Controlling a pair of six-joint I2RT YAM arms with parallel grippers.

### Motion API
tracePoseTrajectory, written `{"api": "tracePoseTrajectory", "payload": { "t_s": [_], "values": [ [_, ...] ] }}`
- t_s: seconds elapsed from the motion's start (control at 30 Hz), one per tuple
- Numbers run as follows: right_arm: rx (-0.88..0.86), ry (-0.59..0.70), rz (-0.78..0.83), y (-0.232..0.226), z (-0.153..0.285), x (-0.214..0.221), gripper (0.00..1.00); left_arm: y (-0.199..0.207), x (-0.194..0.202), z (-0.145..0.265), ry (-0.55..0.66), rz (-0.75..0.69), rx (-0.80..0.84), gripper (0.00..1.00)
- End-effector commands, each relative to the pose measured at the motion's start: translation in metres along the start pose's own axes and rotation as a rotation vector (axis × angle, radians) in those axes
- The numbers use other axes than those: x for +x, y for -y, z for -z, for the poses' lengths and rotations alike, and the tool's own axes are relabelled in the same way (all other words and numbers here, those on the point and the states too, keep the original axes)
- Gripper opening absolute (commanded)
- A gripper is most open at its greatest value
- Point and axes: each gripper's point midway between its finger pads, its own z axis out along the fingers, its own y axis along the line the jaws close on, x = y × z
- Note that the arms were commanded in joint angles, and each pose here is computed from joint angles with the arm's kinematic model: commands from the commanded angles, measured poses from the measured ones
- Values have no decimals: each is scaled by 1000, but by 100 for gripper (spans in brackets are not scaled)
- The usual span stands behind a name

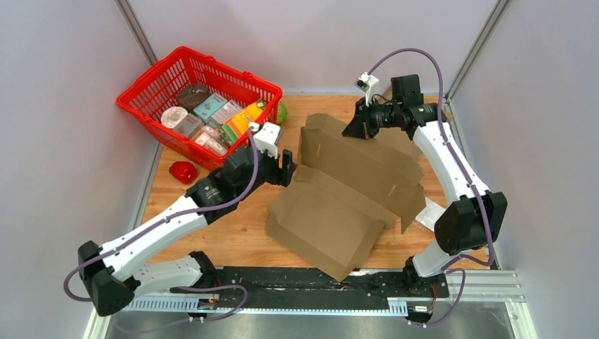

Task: Fold the paper box

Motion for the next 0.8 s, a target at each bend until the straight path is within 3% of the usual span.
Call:
{"api": "tracePoseTrajectory", "payload": {
  "t_s": [0.0,0.23,0.4,0.5,0.6,0.63,0.77],
  "values": [
    [-26,43,73,-14,10,-19,0,8,-24,-21,18,-35,-6,75],
    [-21,35,83,-16,7,-22,0,16,-35,-72,3,-52,-53,76],
    [0,10,120,-15,3,-16,0,-18,-26,-88,-43,-91,-245,70],
    [31,-8,167,-12,0,-12,0,-36,-20,-92,-59,-104,-272,56],
    [28,-13,250,-12,-5,-6,0,-52,-16,-93,-64,-155,-294,31],
    [36,-8,283,-14,-5,-7,0,-53,-12,-93,-64,-161,-280,19],
    [74,-6,424,-12,-16,-5,0,-57,-2,-90,-46,-218,-227,3]
  ]
}}
